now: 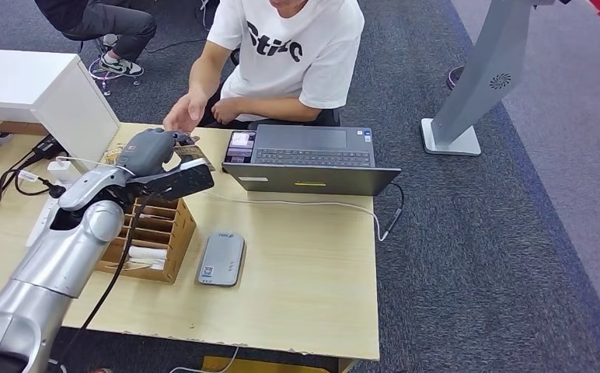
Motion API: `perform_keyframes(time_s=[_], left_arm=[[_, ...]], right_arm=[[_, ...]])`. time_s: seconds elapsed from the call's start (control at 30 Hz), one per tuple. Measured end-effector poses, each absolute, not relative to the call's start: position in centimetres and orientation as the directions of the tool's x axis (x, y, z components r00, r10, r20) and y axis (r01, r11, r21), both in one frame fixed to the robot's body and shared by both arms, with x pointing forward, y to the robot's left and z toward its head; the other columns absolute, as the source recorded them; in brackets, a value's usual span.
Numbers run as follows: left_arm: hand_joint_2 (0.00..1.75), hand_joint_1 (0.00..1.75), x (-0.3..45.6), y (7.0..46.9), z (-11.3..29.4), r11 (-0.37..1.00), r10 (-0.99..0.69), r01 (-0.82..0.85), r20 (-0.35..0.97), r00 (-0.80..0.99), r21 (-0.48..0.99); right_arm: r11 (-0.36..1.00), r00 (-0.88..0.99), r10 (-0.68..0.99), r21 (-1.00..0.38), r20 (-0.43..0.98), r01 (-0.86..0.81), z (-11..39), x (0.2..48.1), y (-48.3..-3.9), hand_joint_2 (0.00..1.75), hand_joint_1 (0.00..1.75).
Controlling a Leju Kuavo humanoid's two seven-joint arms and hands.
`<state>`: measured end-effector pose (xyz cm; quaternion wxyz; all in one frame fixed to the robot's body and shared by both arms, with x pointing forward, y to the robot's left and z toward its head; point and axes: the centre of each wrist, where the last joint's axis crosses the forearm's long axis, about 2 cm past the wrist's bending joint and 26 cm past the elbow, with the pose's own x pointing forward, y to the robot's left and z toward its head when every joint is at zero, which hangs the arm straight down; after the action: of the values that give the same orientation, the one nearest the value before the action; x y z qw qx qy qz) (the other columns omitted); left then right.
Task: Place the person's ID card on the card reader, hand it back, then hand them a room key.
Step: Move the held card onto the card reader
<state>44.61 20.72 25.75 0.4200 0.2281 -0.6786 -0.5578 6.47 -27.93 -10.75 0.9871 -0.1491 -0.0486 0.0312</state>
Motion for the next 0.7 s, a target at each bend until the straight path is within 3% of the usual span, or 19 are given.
perform_keyframes(time_s=[0.33, 0.7], left_arm=[[1.75, 1.75, 43.9, 19.8, 25.4, 0.23, -0.725, 0.31, 0.374, -0.578, 0.923], [1.75, 1.75, 42.8, 18.9, 26.3, 0.166, -0.703, 0.321, 0.34, -0.625, 0.932]], right_arm=[[0.954, 0.995, 0.061, -0.297, 0.083, -0.033, -10.8, 6.4, -28.0, 1.75, 0.0], [0.955, 0.996, 0.039, -0.296, 0.083, -0.013, -10.8, 6.3, -28.1, 1.75, 0.0]])
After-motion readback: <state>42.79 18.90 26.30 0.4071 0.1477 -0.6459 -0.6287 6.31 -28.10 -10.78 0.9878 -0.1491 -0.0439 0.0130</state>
